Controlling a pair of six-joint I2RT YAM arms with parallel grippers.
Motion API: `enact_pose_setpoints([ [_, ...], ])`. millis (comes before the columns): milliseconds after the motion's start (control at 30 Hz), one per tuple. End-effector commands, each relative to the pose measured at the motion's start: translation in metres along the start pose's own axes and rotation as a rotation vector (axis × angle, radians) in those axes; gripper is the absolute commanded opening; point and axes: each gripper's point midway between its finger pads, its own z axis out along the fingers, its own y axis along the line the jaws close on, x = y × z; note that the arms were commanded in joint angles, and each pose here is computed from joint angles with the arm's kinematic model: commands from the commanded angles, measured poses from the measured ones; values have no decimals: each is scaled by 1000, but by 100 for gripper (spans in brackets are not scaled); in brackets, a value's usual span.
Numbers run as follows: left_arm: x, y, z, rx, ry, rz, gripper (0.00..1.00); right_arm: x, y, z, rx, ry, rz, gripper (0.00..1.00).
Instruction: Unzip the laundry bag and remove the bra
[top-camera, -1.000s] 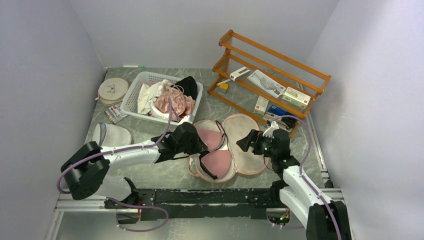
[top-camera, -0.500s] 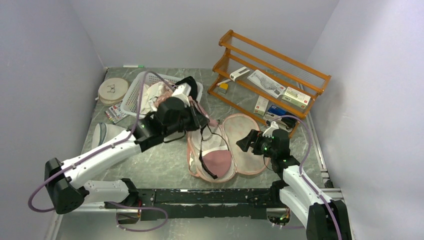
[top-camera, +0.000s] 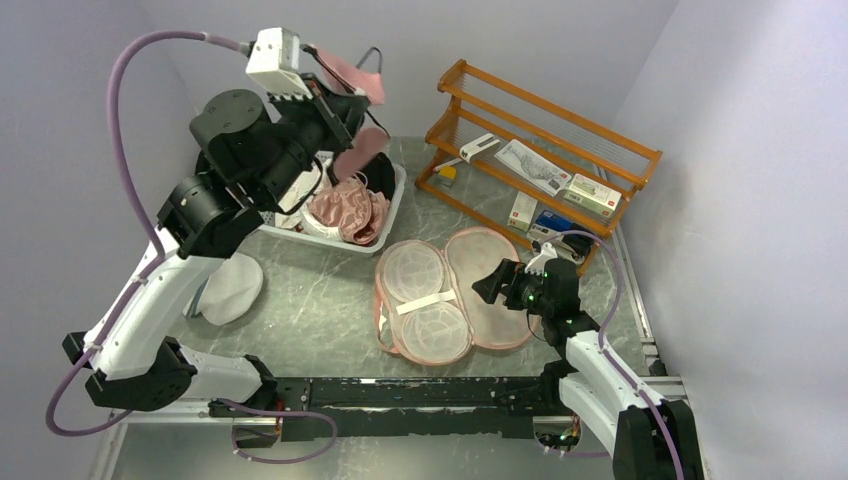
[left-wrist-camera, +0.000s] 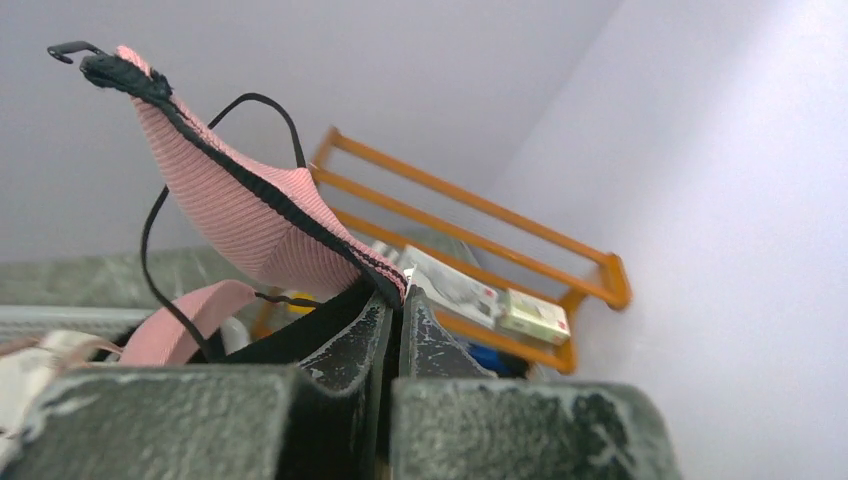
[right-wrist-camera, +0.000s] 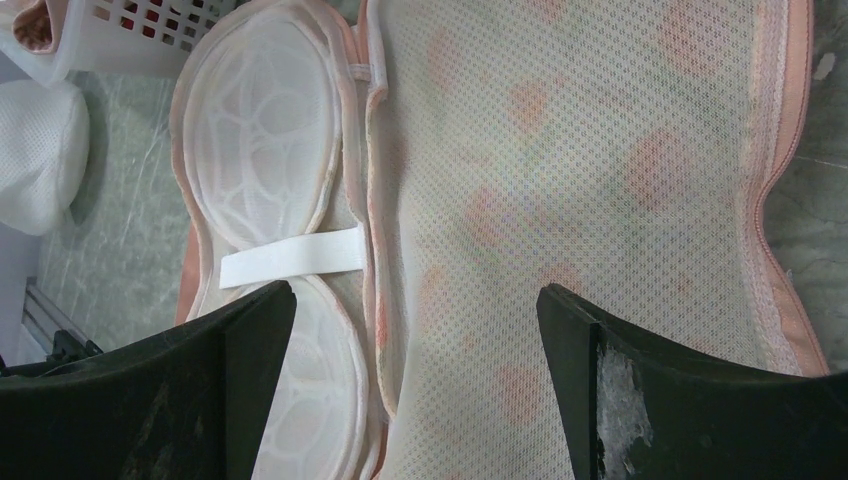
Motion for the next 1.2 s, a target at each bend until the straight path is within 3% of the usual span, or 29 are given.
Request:
enact_pose_setpoints([
  [0, -22, 30, 8, -141, -83, 143, 7, -5, 3, 1, -12, -19, -22, 92],
  [100, -5, 41, 20, -165, -60, 138, 7, -5, 3, 1, -11, -21, -23, 92],
  [200, 40, 67, 35, -192, 25, 101, 7, -5, 4, 0, -12, -23, -24, 92],
  [433, 140, 180, 54, -286, 269, -167, 7, -4, 5, 1, -18, -13, -25, 92],
  [533, 161, 230, 50, -336, 336, -261, 7, -4, 5, 1, -19, -12, -28, 92],
  [600, 157, 252, 47, -352, 355, -298, 7, -3, 5, 1, -17, -12, -27, 92],
  [700, 117, 265, 49, -336, 301, -302, 7, -4, 5, 2, -16, -14, -27, 92],
  [933, 12, 229, 66, -143, 101, -206, 7, -3, 3, 3, -8, -2, -24, 92],
  [1033, 0, 219, 69, -93, 48, -205, 7, -3, 3, 4, -4, -1, -24, 92],
  [1167, 22, 225, 73, -72, 91, -236, 7, -2, 2, 4, -2, -1, -22, 92],
])
